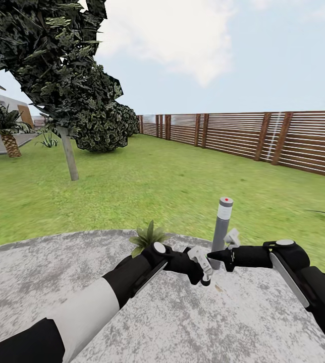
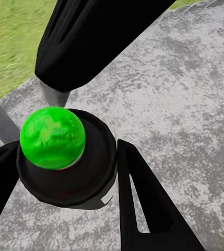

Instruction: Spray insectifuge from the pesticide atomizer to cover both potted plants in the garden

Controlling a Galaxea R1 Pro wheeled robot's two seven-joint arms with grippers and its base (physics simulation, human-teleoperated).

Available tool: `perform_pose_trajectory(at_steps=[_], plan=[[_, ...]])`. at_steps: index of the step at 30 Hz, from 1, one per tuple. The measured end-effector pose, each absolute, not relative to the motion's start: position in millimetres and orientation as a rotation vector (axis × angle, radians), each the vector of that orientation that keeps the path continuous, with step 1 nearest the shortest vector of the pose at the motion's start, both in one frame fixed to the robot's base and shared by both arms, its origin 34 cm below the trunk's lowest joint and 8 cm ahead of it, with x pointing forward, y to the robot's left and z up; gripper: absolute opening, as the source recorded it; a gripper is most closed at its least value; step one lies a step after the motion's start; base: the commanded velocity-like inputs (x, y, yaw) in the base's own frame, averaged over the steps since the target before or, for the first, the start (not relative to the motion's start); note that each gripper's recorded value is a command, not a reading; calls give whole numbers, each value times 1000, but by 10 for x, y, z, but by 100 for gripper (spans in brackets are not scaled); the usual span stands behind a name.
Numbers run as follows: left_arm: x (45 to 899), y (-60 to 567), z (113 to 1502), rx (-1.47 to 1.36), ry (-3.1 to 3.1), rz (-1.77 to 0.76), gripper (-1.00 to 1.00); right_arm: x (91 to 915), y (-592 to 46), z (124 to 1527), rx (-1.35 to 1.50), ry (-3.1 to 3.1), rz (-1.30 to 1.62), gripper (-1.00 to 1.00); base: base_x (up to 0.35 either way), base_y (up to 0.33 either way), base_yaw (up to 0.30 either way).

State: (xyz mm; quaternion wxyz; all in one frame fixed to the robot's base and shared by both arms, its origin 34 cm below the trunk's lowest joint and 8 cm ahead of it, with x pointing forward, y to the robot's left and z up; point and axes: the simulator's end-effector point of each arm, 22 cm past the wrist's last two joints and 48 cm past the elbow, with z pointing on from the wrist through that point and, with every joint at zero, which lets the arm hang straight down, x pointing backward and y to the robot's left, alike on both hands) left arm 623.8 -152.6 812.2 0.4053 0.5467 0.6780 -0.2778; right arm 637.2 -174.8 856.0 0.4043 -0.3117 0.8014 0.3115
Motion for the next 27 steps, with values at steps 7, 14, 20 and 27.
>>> perform_pose_trajectory(at_steps=[7, 14, 20, 27], plan=[[6276, -1440, 7966, 1376, 1756, -687, -100, 6372, -1753, 8560, -788, 2023, 785, -100, 0, 0, 0], [6375, -1178, 7525, 1356, 1848, -660, -100, 6370, -1752, 8559, -789, 2024, 786, -100, 0, 0, 0], [6422, -1071, 7414, 1334, 1878, -656, -100, 6368, -1753, 8556, -791, 2024, 785, -100, 0, 0, 0], [6621, -690, 7352, 1253, 1955, -631, -100, 6407, -2168, 8465, -793, 2082, 667, -100, 0, 0, 0]])
